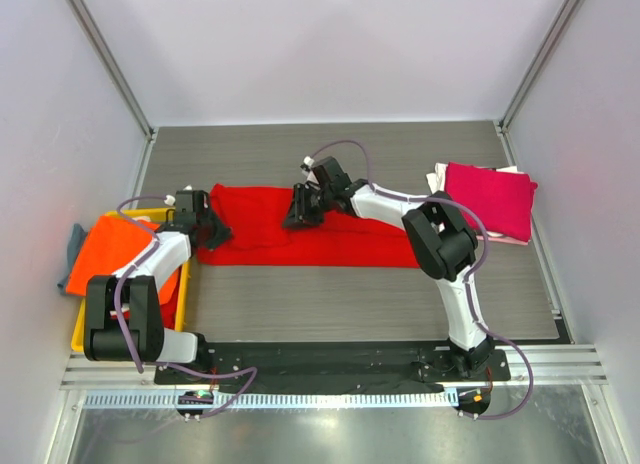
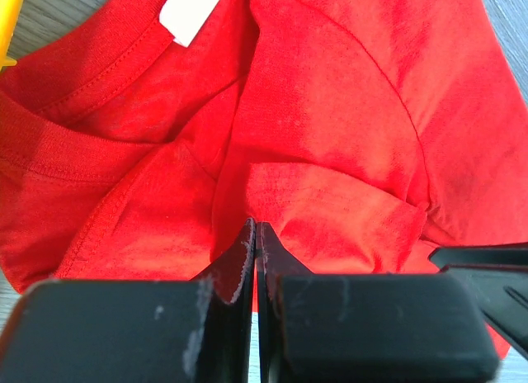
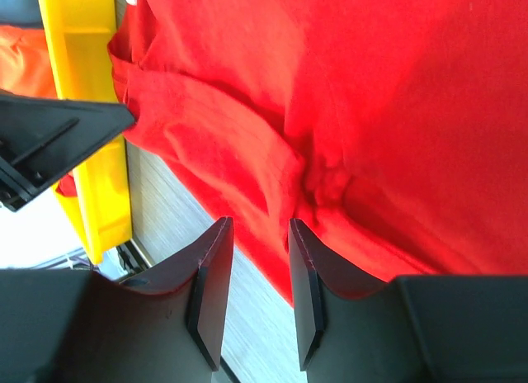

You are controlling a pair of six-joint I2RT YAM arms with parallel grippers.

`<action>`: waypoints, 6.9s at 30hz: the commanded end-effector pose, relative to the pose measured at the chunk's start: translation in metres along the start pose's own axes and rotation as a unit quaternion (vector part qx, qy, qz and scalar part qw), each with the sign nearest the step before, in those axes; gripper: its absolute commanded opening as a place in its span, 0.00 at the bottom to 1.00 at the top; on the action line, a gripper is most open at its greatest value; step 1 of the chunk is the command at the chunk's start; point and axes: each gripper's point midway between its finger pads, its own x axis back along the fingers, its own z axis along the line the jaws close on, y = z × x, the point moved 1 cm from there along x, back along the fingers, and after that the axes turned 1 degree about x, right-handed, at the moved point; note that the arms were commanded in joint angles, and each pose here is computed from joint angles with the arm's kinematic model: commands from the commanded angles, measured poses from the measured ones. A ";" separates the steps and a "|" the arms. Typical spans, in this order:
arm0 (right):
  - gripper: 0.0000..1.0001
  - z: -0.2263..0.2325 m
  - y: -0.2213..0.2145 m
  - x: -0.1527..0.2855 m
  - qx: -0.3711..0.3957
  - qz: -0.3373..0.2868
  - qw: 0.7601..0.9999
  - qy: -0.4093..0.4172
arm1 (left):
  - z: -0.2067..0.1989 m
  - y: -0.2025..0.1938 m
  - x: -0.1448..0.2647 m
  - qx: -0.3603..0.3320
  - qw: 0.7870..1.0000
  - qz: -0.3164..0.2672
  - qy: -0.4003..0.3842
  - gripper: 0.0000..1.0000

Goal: Fold and stack the t-shirts
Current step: Fold the tshirt

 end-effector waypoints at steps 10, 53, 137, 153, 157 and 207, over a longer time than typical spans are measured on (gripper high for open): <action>0.39 0.007 0.011 -0.017 0.015 0.001 1.000 0.004 | -0.010 0.006 0.010 -0.012 0.999 -0.012 -0.028 0.00; 0.01 0.014 -0.031 0.012 -0.032 0.032 0.999 0.027 | 0.010 -0.010 0.007 -0.020 1.000 0.003 0.000 0.00; 0.01 -0.163 -0.053 0.240 0.006 -0.140 0.872 -0.470 | -0.046 0.080 -0.068 -0.084 0.990 -0.013 0.116 0.00; 0.01 -0.212 -0.084 0.210 -0.048 -0.083 0.854 -0.511 | -0.064 0.103 -0.142 -0.095 0.983 0.031 0.157 0.00; 0.01 -0.214 -0.099 0.201 -0.059 -0.060 0.863 -0.499 | -0.070 0.101 -0.162 -0.100 0.982 0.055 0.153 0.00; 0.49 -0.090 0.051 0.198 -0.054 -0.243 0.957 -0.148 | -0.441 0.049 -0.015 -0.074 0.906 0.002 -0.417 0.44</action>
